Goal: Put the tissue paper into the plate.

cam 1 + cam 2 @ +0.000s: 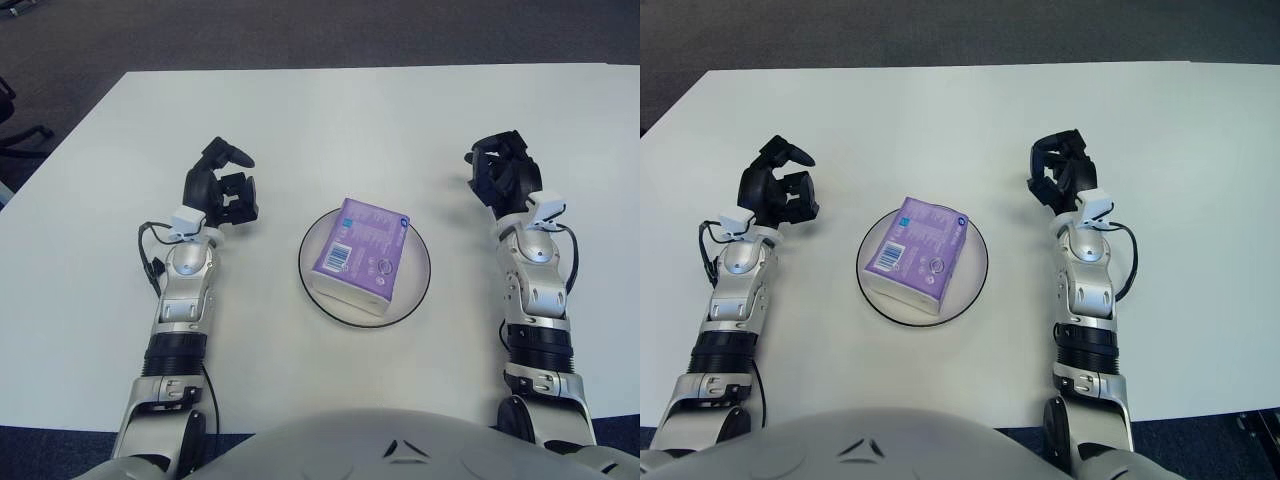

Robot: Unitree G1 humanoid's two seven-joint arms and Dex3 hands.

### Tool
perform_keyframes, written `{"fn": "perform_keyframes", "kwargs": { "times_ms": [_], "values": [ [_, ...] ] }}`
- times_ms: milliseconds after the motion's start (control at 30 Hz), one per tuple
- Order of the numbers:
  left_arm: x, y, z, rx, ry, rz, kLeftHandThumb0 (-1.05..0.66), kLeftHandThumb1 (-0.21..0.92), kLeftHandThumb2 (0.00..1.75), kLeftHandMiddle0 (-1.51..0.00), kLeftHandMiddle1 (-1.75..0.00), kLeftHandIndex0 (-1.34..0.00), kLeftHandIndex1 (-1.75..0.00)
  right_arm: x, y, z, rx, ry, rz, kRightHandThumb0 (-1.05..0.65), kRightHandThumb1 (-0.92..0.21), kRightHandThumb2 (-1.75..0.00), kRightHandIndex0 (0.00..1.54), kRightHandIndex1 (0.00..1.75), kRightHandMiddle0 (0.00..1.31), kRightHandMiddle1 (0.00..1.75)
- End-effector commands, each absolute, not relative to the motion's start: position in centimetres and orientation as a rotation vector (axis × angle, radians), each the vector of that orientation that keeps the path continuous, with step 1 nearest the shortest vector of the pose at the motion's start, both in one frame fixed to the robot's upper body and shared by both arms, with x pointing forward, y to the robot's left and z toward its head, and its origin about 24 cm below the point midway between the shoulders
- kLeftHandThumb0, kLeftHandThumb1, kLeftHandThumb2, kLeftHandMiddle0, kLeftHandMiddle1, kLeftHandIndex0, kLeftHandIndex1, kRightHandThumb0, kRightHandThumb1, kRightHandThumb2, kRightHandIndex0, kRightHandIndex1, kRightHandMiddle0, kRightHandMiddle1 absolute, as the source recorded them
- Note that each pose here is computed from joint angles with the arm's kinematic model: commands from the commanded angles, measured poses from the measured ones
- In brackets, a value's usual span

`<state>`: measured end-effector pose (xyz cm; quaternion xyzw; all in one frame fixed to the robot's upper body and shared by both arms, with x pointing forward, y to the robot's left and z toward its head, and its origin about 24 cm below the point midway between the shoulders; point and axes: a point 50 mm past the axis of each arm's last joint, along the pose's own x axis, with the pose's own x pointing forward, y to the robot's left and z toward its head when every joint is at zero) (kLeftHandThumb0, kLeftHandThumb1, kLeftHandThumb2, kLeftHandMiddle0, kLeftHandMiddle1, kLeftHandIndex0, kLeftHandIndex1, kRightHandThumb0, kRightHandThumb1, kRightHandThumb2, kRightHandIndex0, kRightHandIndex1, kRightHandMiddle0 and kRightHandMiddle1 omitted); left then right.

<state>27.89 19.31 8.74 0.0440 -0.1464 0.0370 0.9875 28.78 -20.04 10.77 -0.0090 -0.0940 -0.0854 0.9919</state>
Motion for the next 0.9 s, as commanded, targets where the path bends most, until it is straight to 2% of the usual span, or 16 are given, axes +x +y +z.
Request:
{"fn": "perform_keyframes", "kwargs": {
  "times_ms": [0,133,200,333,567,867],
  "values": [
    [26.2,18.6,5.1,0.034,-0.161,0.081,-0.46,0.4,1.22,-1.3,-1.75,-0.55,-1.75,27.0,-19.2,7.0,0.042,-0.041,-0.192,-0.38,-0.73,-0.78,0.51,1.47,0.31,1.75],
    [26.2,18.6,5.1,0.028,-0.157,0.081,-0.45,0.41,1.21,-1.29,-1.75,-0.54,-1.75,26.8,-18.9,6.4,0.051,-0.002,-0.176,-0.38,-0.71,-0.81,0.54,1.54,0.32,1.75],
    [26.2,18.6,5.0,0.025,-0.156,0.081,-0.45,0.41,1.2,-1.29,-1.75,-0.54,-1.75,26.7,-18.8,6.1,0.058,0.016,-0.167,-0.38,-0.69,-0.84,0.57,1.63,0.34,1.75],
    [26.1,18.5,4.9,0.02,-0.155,0.081,-0.45,0.41,1.2,-1.29,-1.75,-0.54,-1.75,26.7,-18.9,5.3,0.074,0.051,-0.147,-0.39,-0.65,-0.89,0.67,1.72,0.37,1.75],
    [26.0,18.4,4.7,0.01,-0.152,0.082,-0.45,0.41,1.2,-1.29,-1.75,-0.54,-1.75,26.9,-19.1,4.5,0.057,0.09,-0.107,-0.41,-0.55,-1.02,0.88,1.74,0.44,1.75],
    [25.9,18.4,4.1,-0.008,-0.124,0.085,-0.45,0.41,1.2,-1.29,-1.75,-0.54,-1.75,26.6,-18.9,4.0,-0.023,0.145,-0.073,-0.44,-0.46,-1.14,1.02,1.75,0.5,1.75]
  ]
}}
